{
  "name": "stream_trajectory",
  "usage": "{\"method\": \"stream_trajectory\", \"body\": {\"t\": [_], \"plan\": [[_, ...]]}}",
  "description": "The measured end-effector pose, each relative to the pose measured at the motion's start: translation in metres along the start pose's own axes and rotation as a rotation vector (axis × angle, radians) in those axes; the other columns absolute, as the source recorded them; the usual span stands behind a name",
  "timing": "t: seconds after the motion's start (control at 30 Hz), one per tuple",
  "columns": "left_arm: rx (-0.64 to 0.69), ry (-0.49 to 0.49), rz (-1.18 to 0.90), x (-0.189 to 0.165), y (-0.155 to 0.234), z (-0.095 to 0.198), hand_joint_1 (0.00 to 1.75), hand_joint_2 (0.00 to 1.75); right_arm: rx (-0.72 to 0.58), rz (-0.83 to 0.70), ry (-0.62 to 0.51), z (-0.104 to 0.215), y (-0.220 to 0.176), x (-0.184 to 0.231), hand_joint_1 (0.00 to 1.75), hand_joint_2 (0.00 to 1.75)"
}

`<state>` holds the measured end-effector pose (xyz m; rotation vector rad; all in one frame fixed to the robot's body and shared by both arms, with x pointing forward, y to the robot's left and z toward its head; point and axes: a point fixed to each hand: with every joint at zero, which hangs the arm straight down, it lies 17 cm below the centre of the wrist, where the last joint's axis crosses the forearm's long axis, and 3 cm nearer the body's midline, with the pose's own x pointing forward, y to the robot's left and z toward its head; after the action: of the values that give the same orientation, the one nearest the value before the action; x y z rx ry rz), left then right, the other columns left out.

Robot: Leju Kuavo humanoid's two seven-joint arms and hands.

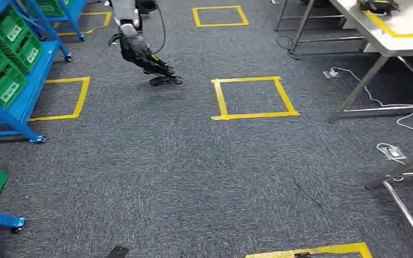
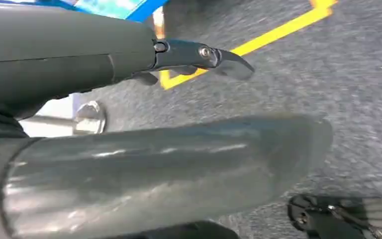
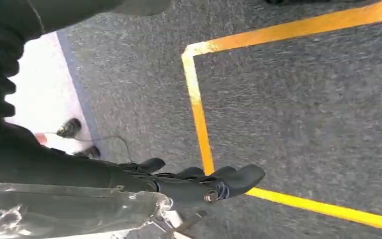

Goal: Take the parts from the cabinet and place them on the table.

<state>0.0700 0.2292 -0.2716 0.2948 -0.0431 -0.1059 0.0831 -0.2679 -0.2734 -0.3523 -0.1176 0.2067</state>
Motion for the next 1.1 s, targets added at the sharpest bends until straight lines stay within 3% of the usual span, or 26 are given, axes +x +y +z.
{"method": "stream_trajectory", "body": {"t": [0.8, 1.1], "plan": [[0.086, -0.023, 0.018, 0.004, 0.018, -0.003, 0.00, 0.00, 0.003, -0.006, 0.033, 0.000, 0.002, -0.010, 0.00, 1.75], [0.070, -0.018, 0.157, 0.008, 0.021, -0.005, 0.00, 0.00, 0.009, 0.008, 0.041, 0.000, 0.002, -0.010, 0.00, 1.75]]}}
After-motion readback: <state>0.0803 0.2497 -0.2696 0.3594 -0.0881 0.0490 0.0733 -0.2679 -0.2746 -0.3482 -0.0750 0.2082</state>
